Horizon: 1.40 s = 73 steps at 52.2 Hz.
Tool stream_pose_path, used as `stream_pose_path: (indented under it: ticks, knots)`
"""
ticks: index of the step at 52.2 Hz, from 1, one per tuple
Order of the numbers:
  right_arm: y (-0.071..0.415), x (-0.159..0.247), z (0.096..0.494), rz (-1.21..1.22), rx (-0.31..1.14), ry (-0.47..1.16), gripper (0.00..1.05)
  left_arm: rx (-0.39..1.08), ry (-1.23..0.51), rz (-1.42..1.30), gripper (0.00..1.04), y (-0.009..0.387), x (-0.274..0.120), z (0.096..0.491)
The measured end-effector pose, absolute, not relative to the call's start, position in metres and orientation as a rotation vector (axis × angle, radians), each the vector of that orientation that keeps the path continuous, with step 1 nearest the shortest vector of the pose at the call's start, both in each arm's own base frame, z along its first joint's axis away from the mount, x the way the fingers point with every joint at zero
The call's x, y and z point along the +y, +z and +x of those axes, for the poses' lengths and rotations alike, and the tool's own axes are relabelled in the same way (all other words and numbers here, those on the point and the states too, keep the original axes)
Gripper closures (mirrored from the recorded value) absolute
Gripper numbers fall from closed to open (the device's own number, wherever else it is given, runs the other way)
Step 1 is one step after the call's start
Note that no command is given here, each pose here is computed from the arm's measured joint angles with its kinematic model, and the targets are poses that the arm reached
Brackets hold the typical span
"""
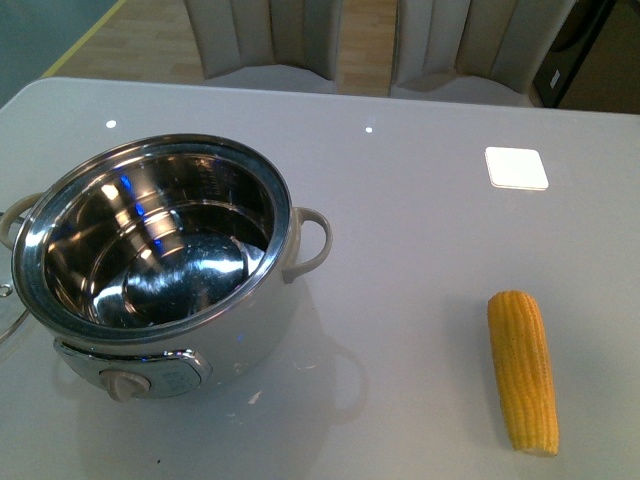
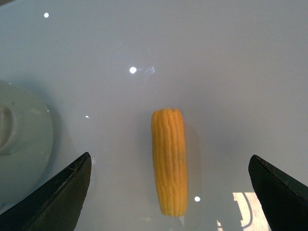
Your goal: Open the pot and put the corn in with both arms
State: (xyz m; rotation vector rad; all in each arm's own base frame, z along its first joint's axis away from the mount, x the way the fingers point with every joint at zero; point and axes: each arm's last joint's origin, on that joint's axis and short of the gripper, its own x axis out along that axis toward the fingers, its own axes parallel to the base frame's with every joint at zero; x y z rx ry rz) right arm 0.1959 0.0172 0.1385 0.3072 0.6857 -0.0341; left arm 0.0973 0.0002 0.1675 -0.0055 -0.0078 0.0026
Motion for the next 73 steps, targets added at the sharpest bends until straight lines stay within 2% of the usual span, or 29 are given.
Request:
stream_pose_path:
  ticks: [14, 23, 37, 66, 73]
  knots:
    - [0.102, 0.027, 0.256, 0.226, 0.814, -0.056, 0.09, -0.008, 0.003, -0.005, 0.07, 0.168, 0.0, 0.097]
    - [0.071, 0.035, 0.278, 0.15, 0.886, -0.063, 0.09, -0.008, 0.003, -0.005, 0.07, 0.168, 0.0, 0.097]
    - [0.024, 0.05, 0.272, 0.077, 1.031, -0.018, 0.09, -0.008, 0.003, -0.005, 0.07, 0.168, 0.0, 0.097]
    - [-0.009, 0.058, 0.283, 0.024, 1.1, 0.006, 0.09, -0.008, 0.003, -0.005, 0.07, 0.168, 0.0, 0.097]
    - [-0.009, 0.059, 0.284, 0.015, 1.104, 0.026, 0.36, -0.008, 0.003, -0.005, 0.07, 0.168, 0.0, 0.097]
